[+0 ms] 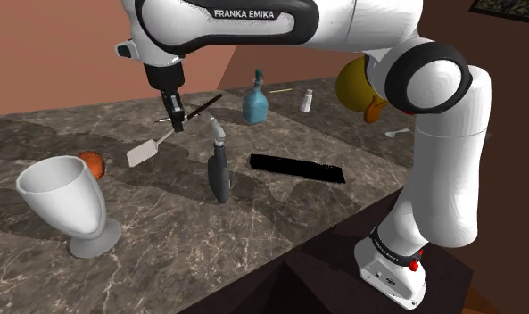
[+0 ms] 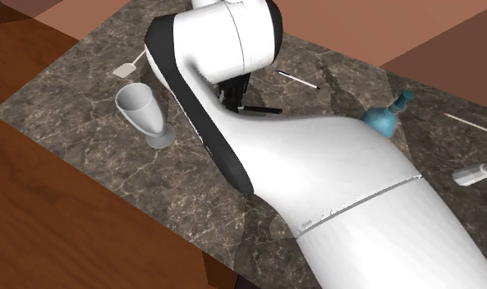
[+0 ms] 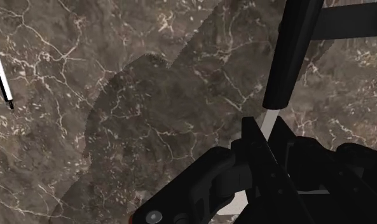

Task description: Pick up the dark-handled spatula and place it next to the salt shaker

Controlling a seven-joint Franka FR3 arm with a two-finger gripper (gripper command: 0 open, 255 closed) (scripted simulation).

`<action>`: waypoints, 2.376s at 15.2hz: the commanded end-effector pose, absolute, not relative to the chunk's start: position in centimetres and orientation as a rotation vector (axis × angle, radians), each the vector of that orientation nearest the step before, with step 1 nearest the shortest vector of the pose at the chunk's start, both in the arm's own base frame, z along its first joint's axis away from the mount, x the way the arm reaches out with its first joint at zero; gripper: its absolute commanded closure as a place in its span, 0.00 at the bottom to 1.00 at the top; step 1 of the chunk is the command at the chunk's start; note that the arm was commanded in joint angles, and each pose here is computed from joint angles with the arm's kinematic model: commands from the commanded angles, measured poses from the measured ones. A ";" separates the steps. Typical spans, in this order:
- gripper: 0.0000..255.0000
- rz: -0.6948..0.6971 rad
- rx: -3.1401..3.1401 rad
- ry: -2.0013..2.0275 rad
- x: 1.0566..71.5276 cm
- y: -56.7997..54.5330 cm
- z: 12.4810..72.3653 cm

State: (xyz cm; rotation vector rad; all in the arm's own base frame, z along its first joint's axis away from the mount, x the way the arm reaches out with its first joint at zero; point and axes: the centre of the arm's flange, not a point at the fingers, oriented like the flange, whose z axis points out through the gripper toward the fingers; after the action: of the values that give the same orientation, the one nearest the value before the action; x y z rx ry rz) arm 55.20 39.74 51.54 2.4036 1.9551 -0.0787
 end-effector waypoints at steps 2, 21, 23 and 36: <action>1.00 -0.079 2.404 1.955 55.9 37.2 51.8; 1.00 -0.079 2.404 1.955 62.2 12.9 51.9; 1.00 -0.079 2.404 1.955 62.8 10.3 51.9; 1.00 -0.079 2.404 1.955 67.1 -6.3 51.9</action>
State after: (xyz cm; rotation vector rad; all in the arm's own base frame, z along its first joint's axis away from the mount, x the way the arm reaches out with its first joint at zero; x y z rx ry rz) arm 67.05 -5.02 52.30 2.4021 1.9510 -0.0742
